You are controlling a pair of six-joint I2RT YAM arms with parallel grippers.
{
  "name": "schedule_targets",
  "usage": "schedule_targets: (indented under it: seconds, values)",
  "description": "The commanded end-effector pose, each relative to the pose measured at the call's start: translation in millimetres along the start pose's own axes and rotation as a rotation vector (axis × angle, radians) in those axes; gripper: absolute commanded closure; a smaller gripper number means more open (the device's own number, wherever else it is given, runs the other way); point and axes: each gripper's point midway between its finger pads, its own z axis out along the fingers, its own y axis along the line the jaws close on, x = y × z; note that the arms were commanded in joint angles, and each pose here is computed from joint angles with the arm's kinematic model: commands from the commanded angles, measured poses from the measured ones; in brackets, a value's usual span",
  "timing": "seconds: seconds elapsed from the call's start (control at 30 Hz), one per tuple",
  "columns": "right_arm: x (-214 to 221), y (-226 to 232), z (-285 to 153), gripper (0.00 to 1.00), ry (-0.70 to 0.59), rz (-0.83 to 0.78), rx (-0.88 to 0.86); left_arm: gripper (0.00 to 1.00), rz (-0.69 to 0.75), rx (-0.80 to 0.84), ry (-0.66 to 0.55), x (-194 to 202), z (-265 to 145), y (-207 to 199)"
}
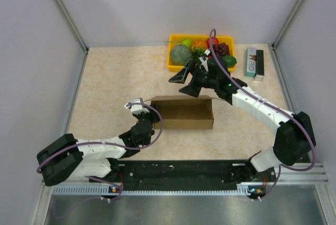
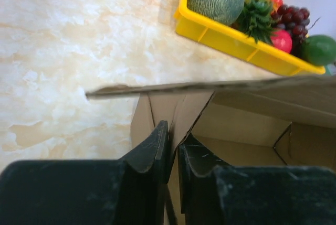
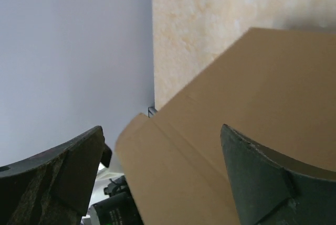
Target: Fold the paper box
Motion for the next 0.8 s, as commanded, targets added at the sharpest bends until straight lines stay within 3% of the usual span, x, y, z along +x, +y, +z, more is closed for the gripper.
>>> schedule_targets:
  seconds: [0.0,0.2,0.3,0.43,0.5,0.6,0.7,0.77]
  values:
    - [-5,27,-8,0.1,-0.043,0.056,-0.124,0.79,0.089,-0.013,0.087,21,-9,16]
    - [11,-2,-3,0.12,-0.021,0.093,-0.113,0.48,0.051,0.021,0.132,19,-21,17]
    - [20,-13,-4,0.12,-0.022,0.108,-0.127,0.39,0.034,0.086,0.205,22,-34,12]
    - [26,-18,-4,0.14,-0.019,0.09,-0.157,0.34,-0.086,0.2,0.299,13,-65,3]
    - [31,-19,-3,0.14,-0.008,0.06,-0.16,0.32,-0.077,0.21,0.368,19,-80,13]
    - [41,-19,-2,0.14,0.004,-0.005,-0.151,0.32,-0.131,0.355,0.385,-8,-108,0]
    - [51,-21,-3,0.16,0.017,-0.065,-0.144,0.31,-0.194,0.57,0.3,-63,-137,-24]
    - [58,-23,-4,0.26,0.019,-0.104,-0.162,0.31,-0.217,0.657,0.247,-105,-156,-33]
